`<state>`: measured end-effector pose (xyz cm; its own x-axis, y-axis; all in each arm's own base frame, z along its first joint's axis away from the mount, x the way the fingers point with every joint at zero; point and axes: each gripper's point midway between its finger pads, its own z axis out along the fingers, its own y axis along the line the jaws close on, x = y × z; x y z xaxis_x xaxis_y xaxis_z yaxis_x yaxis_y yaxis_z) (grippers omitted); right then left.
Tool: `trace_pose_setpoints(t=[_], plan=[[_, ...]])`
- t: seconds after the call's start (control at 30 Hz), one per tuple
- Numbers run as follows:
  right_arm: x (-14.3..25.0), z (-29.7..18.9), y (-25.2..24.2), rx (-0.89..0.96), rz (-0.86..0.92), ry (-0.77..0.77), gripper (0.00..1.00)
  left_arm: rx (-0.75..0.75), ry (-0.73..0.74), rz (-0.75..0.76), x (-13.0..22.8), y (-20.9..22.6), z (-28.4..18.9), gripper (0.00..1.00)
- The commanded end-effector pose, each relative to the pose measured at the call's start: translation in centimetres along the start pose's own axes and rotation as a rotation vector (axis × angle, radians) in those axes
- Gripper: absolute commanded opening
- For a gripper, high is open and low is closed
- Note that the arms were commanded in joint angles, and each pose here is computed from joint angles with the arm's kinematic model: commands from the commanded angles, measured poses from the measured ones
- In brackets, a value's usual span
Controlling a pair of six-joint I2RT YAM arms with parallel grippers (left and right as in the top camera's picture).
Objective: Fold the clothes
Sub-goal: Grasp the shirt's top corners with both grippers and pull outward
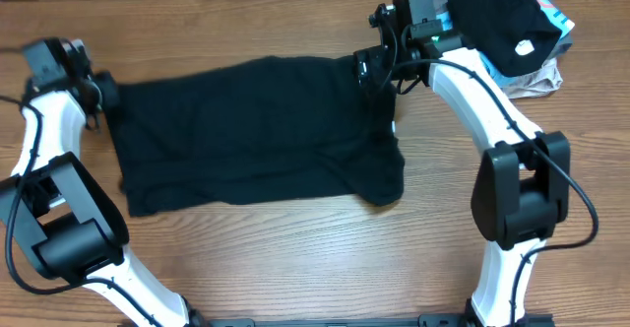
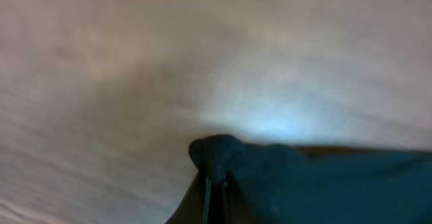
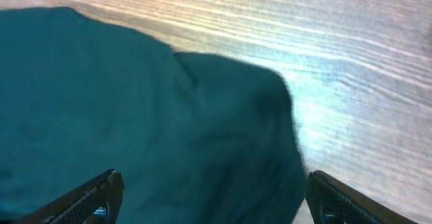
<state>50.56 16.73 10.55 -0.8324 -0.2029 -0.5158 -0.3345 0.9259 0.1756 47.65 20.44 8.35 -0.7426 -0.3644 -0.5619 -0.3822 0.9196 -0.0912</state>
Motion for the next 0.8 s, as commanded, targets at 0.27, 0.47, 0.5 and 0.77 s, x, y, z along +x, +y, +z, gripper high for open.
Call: trace_pose_setpoints(t=[0.27, 0.47, 0.5, 0.77], plan=[[-1.0, 4.9, -0.8, 0.0, 0.021, -0.054, 0.91, 0.038, -0.127, 0.147, -6.6, -5.0, -3.6, 0.04], [-1.5, 7.4, -1.5, 0.005, 0.074, -0.1, 0.82, 0.007, -0.08, 0.175, -5.3, -6.0, -3.4, 0.04], [-1.7, 7.7, -1.7, 0.012, 0.086, -0.108, 0.81, 0.004, -0.075, 0.178, -5.2, -6.1, -3.4, 0.04], [-2.3, 9.4, -2.0, 0.008, 0.106, -0.155, 0.67, 0.004, -0.056, 0.185, -4.7, -6.5, -3.4, 0.04]])
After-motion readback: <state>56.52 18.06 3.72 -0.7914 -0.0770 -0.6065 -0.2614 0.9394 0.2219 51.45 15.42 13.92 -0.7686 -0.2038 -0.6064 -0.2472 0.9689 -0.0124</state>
